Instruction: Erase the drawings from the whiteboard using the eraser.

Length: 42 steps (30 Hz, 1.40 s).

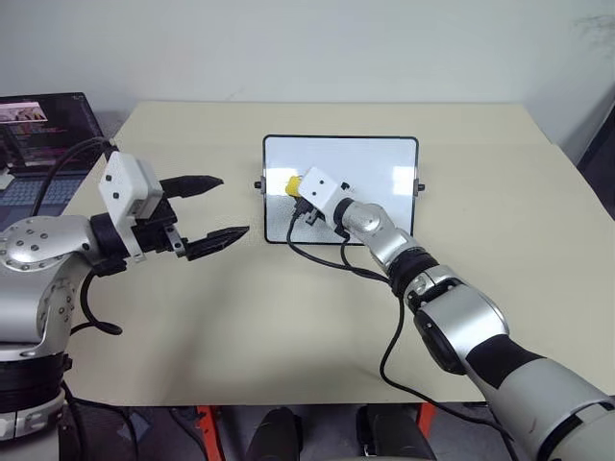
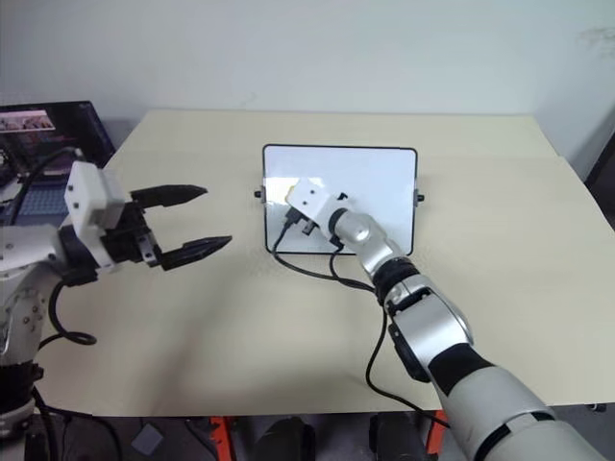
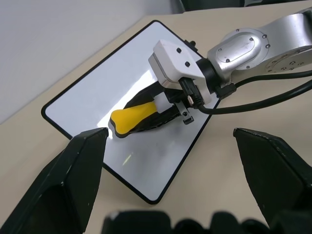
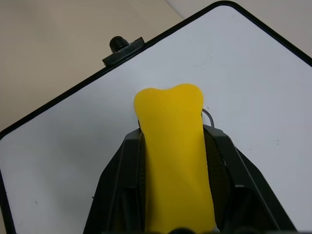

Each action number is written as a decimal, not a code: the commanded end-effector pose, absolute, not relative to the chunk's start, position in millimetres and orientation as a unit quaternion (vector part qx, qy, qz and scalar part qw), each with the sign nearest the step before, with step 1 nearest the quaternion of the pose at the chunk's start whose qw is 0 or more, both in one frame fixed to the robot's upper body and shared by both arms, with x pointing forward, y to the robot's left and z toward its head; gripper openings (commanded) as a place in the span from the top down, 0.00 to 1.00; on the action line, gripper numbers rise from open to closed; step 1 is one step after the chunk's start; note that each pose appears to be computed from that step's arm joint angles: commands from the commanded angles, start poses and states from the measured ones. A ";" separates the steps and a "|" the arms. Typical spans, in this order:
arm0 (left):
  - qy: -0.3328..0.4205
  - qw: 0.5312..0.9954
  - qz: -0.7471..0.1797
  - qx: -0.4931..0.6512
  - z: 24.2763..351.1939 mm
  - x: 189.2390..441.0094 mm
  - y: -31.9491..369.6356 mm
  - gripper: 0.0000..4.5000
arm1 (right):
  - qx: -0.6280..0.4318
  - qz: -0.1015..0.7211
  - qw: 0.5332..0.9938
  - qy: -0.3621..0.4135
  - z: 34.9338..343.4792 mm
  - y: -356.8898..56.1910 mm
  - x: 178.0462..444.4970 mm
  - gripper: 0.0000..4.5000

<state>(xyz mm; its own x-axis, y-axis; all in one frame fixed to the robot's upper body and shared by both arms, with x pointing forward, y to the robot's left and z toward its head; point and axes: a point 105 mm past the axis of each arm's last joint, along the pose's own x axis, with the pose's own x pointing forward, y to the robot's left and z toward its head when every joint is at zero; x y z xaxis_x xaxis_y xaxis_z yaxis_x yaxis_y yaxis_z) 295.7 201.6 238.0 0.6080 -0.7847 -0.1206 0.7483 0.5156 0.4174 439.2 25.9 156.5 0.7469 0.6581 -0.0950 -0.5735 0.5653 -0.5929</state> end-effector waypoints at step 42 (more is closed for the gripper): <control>-0.058 0.866 -0.445 0.222 244.5 303.5 200.1 0.00 | -0.212 0.346 0.905 -0.129 216.5 58.2 434.3 0.72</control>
